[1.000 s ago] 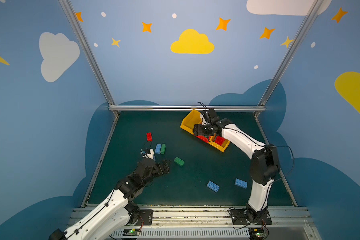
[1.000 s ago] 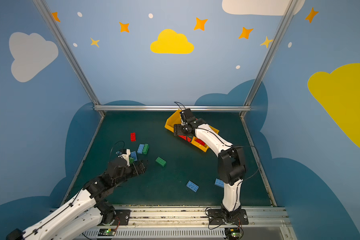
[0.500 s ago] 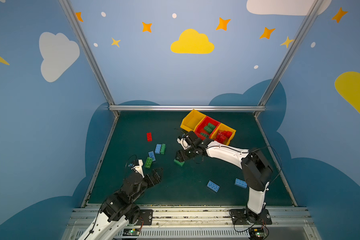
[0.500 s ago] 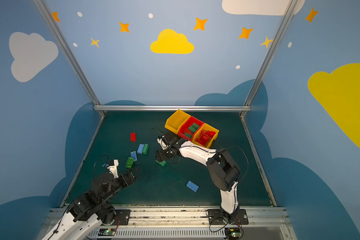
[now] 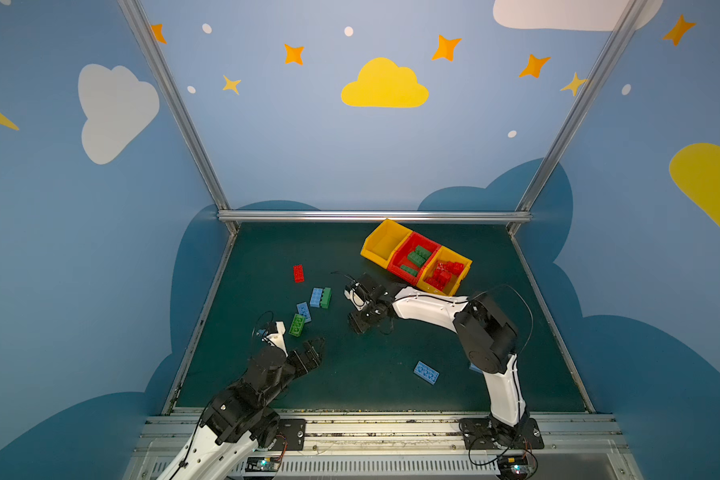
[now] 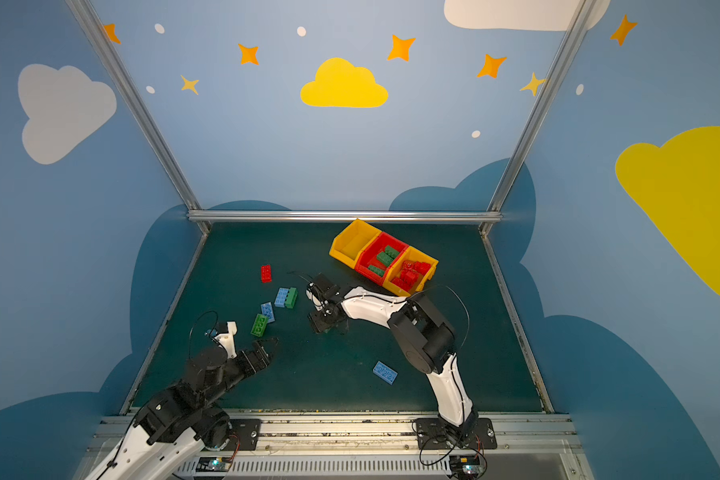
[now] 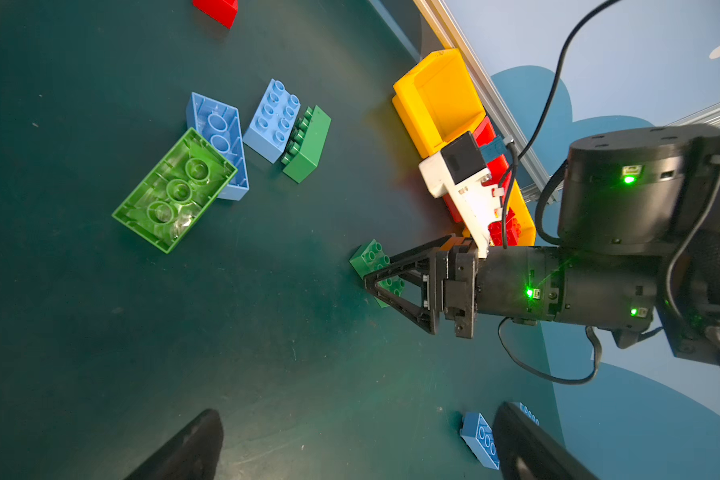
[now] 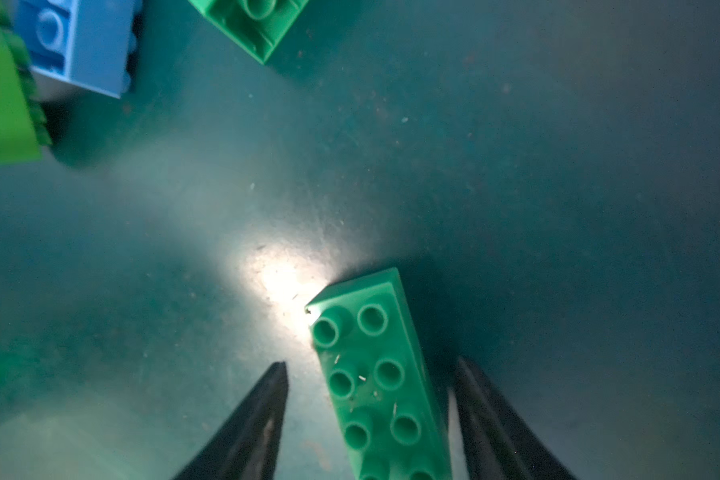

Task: Sort the legos into containers by color
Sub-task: 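Lower the right gripper onto a green brick and grasp it, then carry the green brick with the right gripper and drop it into the red bin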

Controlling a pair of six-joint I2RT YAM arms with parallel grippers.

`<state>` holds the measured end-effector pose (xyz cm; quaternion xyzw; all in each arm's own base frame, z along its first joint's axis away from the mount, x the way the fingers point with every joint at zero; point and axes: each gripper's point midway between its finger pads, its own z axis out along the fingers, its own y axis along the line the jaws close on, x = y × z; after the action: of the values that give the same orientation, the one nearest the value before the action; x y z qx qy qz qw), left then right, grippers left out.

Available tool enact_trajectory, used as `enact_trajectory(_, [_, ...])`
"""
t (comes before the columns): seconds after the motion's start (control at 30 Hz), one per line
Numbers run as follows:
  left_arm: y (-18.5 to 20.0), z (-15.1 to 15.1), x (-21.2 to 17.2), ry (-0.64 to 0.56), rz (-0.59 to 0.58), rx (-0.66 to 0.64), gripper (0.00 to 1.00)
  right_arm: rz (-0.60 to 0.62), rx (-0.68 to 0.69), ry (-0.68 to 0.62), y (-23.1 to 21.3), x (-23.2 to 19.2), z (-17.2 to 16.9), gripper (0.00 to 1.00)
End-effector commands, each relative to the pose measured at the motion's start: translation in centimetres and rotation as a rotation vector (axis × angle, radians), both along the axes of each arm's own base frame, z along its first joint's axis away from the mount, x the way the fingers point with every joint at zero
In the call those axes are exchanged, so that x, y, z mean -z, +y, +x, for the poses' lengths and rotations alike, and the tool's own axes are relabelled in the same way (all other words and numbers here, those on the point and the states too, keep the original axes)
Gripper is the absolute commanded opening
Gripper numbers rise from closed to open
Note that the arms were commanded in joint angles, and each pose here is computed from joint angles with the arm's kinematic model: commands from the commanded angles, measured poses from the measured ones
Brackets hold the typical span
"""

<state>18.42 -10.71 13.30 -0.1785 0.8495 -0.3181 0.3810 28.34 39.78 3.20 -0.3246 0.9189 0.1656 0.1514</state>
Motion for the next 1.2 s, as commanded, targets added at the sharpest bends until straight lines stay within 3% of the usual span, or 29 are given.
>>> enact_trajectory(0.0, [0.3,0.1,0.8,0.015,0.027,-0.013,1.0,-0.055,0.005,-0.019,-0.3,0.3,0.5,0.49])
enact_trajectory(0.1, [0.2,0.3,0.8,0.016,0.03,-0.012,1.0,-0.093,0.021,-0.043,-1.1,0.2,1.1,0.38])
enact_trajectory(0.33, [-0.3,0.9,0.3,0.009,0.046,0.002,1.0,-0.083,0.106,-0.12,-3.6,-3.9,3.9,0.33])
enact_trajectory(0.7, [-2.7,4.0,-1.0,0.005,0.12,0.059,1.0,-0.049,0.432,-0.258,-14.7,-11.5,15.2,0.34])
enact_trajectory(1.03, [-3.9,7.2,-1.5,0.035,0.232,0.06,1.0,-0.064,0.571,-0.281,-18.8,-10.6,23.0,0.36])
enact_trajectory(1.17, [-4.0,8.0,-1.8,0.029,0.264,0.061,1.0,-0.07,0.597,-0.261,-19.4,-9.2,24.7,0.42])
